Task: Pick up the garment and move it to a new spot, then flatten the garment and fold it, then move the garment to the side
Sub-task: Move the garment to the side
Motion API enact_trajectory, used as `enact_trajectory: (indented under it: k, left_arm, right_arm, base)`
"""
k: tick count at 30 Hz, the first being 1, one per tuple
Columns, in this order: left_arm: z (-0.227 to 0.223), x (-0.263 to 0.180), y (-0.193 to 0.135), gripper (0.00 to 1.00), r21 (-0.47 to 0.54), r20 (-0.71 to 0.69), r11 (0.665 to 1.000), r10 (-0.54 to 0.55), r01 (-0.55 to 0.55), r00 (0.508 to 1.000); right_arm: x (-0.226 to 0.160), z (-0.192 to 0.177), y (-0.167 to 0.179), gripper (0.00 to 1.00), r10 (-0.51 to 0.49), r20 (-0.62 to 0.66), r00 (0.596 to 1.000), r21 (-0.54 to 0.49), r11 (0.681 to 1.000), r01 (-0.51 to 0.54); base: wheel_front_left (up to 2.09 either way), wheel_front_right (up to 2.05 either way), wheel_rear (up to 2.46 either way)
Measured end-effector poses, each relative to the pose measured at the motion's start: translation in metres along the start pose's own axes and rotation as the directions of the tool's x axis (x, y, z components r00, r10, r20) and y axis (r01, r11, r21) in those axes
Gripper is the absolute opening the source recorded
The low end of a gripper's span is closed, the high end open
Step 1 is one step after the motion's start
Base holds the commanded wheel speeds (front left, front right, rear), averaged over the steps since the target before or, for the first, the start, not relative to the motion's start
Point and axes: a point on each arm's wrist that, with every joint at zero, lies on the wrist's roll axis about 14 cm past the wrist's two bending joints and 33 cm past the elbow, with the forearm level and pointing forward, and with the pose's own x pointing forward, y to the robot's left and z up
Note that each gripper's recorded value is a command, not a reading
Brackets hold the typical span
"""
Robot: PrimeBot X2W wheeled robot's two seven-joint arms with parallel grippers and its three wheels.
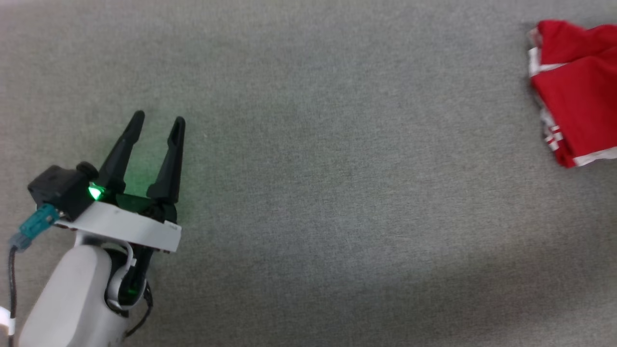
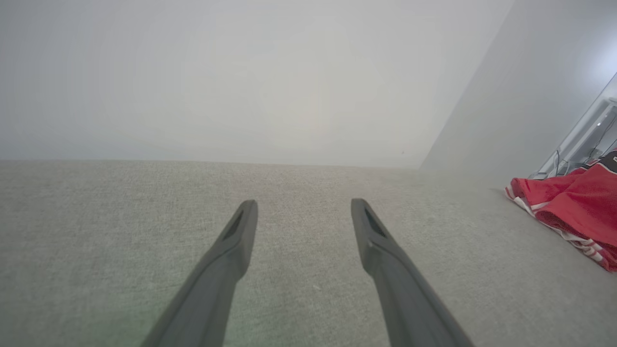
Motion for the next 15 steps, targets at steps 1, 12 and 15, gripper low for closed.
enact_trajectory:
  k: [1, 12, 15]
  left_arm:
    - [-0.002, 0.001, 0.001, 1.0, -0.003, -0.003, 1.0, 0.002, -0.002, 1.0]
    - [-0.02, 0.009, 0.013, 1.0, -0.013, -0.031, 1.0, 0.013, -0.014, 0.999]
    - [-0.022, 0.009, 0.014, 1.0, -0.013, -0.036, 1.0, 0.014, -0.014, 0.999]
  right_arm:
    - [0.003, -0.003, -0.004, 0.0, -0.012, -0.012, 1.0, -0.016, 1.0, 0.012]
    - [0.028, -0.026, -0.014, 0.0, -0.082, -0.085, 0.993, -0.068, 0.995, 0.076]
    - [0.031, -0.028, -0.008, 0.0, -0.077, -0.092, 0.993, -0.054, 0.996, 0.072]
  base:
    - [0.0, 0.0, 0.0]
    - [0.0, 0.0, 0.0]
    - [0.0, 0.0, 0.0]
